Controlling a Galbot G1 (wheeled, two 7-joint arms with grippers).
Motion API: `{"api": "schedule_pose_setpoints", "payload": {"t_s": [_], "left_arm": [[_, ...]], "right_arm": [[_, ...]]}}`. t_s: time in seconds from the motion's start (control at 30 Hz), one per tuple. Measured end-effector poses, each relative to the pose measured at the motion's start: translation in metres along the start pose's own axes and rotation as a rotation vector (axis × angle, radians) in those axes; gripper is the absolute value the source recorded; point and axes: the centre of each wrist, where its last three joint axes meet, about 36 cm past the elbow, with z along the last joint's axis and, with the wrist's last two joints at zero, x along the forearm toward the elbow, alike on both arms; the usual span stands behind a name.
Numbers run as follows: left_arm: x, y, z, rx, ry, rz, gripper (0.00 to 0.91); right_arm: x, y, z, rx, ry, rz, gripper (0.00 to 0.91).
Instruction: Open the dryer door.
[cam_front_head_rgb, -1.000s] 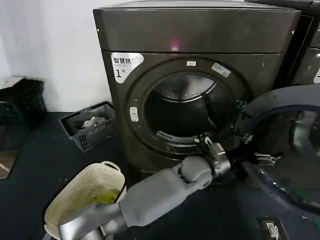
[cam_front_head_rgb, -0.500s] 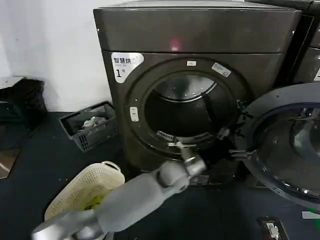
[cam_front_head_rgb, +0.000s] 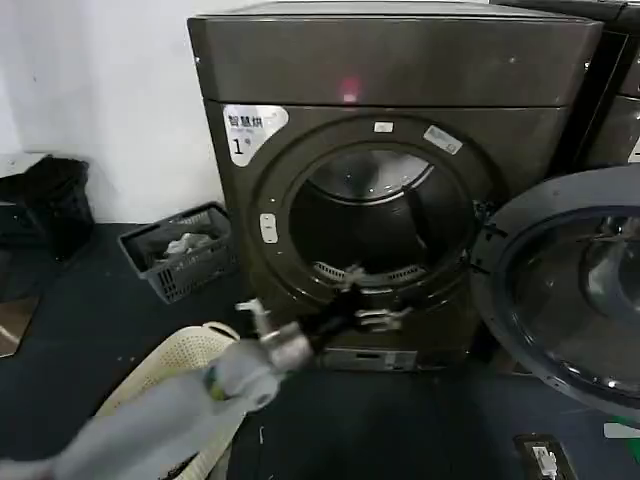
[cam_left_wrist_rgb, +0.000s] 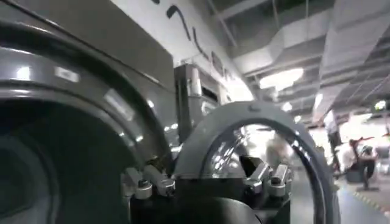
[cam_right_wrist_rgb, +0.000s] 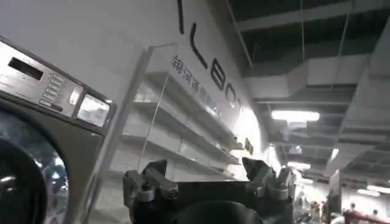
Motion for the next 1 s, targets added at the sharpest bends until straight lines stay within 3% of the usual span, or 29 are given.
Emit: {"api": "schedule_pose_setpoints", "payload": {"t_s": [0.2, 0.57, 1.0], "left_arm": [[0.057, 0.012, -0.023, -0.057, 0.075, -0.025, 0.907], [0.167, 0.042, -0.076, -0.130, 0.504, -0.075, 0.907], [0.244, 0.071, -0.133, -0.194, 0.913, -0.084, 0.907]], "right_arm": [[-0.001, 0.002, -0.009, 0.027, -0.027, 0.011, 0.907], [-0.007, 0.017, -0.016, 0.005, -0.057, -0.020, 0.907], [-0.016, 0.040, -0.010, -0.010, -0.065, -0.050, 0.907]]}}
